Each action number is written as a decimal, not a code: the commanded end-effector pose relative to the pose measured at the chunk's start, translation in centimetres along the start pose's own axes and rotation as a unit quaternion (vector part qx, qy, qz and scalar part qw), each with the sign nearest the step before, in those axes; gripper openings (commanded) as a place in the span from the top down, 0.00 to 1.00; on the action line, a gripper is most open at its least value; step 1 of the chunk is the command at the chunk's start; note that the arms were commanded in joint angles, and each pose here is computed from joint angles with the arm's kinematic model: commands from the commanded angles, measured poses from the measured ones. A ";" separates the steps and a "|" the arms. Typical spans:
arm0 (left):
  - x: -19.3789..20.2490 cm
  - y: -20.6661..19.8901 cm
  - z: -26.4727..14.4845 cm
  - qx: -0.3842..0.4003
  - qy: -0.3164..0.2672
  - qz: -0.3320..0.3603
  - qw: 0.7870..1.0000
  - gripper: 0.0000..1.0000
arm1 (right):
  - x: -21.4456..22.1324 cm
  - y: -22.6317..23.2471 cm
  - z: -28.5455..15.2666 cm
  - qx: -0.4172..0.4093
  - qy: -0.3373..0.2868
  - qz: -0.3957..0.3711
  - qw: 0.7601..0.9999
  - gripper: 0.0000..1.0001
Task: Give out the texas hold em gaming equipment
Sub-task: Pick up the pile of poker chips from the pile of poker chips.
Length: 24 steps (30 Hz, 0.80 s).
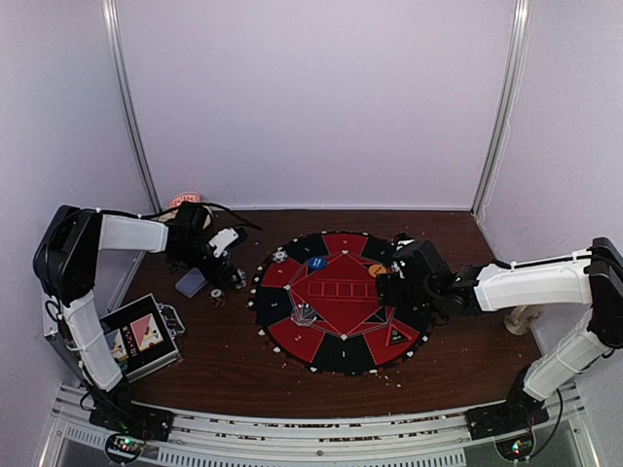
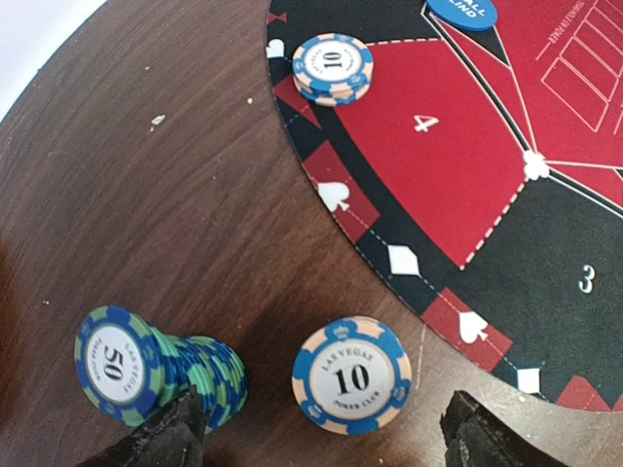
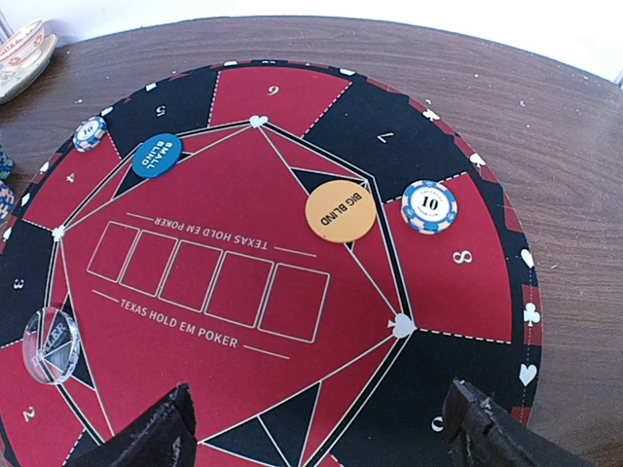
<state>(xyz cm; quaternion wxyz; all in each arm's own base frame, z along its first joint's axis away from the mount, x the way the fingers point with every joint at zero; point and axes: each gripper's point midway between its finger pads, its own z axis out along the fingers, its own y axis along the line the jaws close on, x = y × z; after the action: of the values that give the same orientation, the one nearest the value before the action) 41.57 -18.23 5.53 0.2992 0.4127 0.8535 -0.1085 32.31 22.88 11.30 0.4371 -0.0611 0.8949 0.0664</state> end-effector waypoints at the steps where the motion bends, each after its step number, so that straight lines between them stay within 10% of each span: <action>1: -0.6 -0.9 -1.4 0.006 -0.019 0.007 1.000 0.14 | -1.0 0.3 -0.2 0.005 -0.015 -0.003 1.000 0.11; 24: -1.1 -1.6 0.3 0.024 0.007 0.020 0.999 0.25 | -1.2 0.4 -0.4 0.003 -0.017 -0.001 1.000 0.11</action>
<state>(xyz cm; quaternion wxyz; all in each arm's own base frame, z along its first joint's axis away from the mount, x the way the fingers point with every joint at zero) 40.53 -19.59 6.34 0.2890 0.4347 0.8437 -0.1249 32.24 22.97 11.33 0.4379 -0.0622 0.8944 0.0661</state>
